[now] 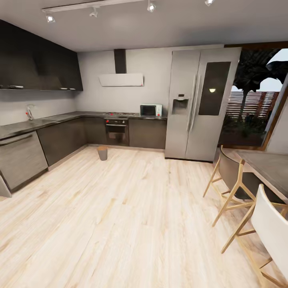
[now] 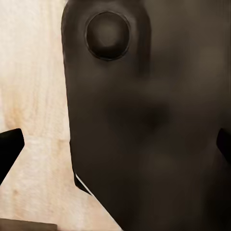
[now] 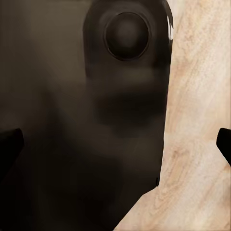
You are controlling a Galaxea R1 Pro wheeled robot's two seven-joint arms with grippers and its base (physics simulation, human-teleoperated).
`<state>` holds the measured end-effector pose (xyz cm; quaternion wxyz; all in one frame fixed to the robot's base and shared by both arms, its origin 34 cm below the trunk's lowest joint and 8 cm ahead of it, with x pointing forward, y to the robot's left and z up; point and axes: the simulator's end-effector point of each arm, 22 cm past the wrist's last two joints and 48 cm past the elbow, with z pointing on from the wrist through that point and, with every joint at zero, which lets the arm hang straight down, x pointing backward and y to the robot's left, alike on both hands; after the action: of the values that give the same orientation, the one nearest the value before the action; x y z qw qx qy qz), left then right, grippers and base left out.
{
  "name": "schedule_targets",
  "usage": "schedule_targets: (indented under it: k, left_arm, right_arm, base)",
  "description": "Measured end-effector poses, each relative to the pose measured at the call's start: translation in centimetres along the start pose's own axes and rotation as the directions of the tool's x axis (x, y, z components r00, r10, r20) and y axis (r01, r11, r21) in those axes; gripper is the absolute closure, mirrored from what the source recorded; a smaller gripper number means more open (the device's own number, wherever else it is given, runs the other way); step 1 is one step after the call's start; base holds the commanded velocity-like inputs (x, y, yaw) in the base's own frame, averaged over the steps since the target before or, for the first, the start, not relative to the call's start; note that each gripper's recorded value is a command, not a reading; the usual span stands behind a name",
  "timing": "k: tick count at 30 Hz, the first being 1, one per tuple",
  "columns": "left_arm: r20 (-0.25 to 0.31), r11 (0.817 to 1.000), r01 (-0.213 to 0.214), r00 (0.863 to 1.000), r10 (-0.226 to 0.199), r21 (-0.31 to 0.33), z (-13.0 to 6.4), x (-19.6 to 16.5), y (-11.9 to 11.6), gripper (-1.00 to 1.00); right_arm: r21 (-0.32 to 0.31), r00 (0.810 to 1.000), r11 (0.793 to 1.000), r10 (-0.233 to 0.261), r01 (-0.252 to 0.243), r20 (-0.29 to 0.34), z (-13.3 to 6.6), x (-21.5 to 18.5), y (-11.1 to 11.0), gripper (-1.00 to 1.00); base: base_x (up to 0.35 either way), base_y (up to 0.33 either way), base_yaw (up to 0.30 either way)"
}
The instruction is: Put the three can of soda from the living room inside the tash can in the kitchen.
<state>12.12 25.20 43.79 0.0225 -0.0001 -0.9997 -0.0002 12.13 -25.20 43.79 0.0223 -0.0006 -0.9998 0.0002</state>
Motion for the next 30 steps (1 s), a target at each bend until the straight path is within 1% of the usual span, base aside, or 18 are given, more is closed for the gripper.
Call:
schedule_targets:
  k: [2,3,27,28,30]
  left_arm:
    - [-0.002,1.000,0.000,1.000,0.000,0.005,0.0,0.3,-0.7,-1.00]
    - [0.008,1.000,0.001,1.000,-0.001,0.011,0.0,-0.2,-1.2,-1.00]
    - [0.009,1.000,0.001,1.000,-0.002,0.012,0.0,-0.2,-1.2,-1.00]
    - [0.010,1.000,0.002,1.000,-0.002,0.009,0.0,-0.3,-0.9,-1.00]
    - [0.027,1.000,-0.004,1.000,0.004,0.012,0.0,-1.0,-0.7,-1.00]
  right_arm:
    - [-0.001,1.000,1.000,0.020,-0.020,0.005,0.0,-0.2,0.6,-1.00]
    - [-0.005,1.000,1.000,0.019,-0.019,0.005,0.0,-0.2,0.8,-1.00]
    - [-0.005,1.000,1.000,0.019,-0.019,0.005,0.0,-0.2,0.8,-1.00]
    - [-0.005,1.000,1.000,0.016,-0.016,0.006,0.0,-0.2,0.6,-1.00]
    - [-0.009,1.000,1.000,0.011,-0.011,0.006,0.0,-0.2,0.6,-1.00]
  base:
    - [0.000,0.000,0.000]
    - [0.000,0.000,0.000]
    - [0.001,0.000,0.000]
    - [0.059,0.000,0.000]
    - [0.135,0.000,0.000]
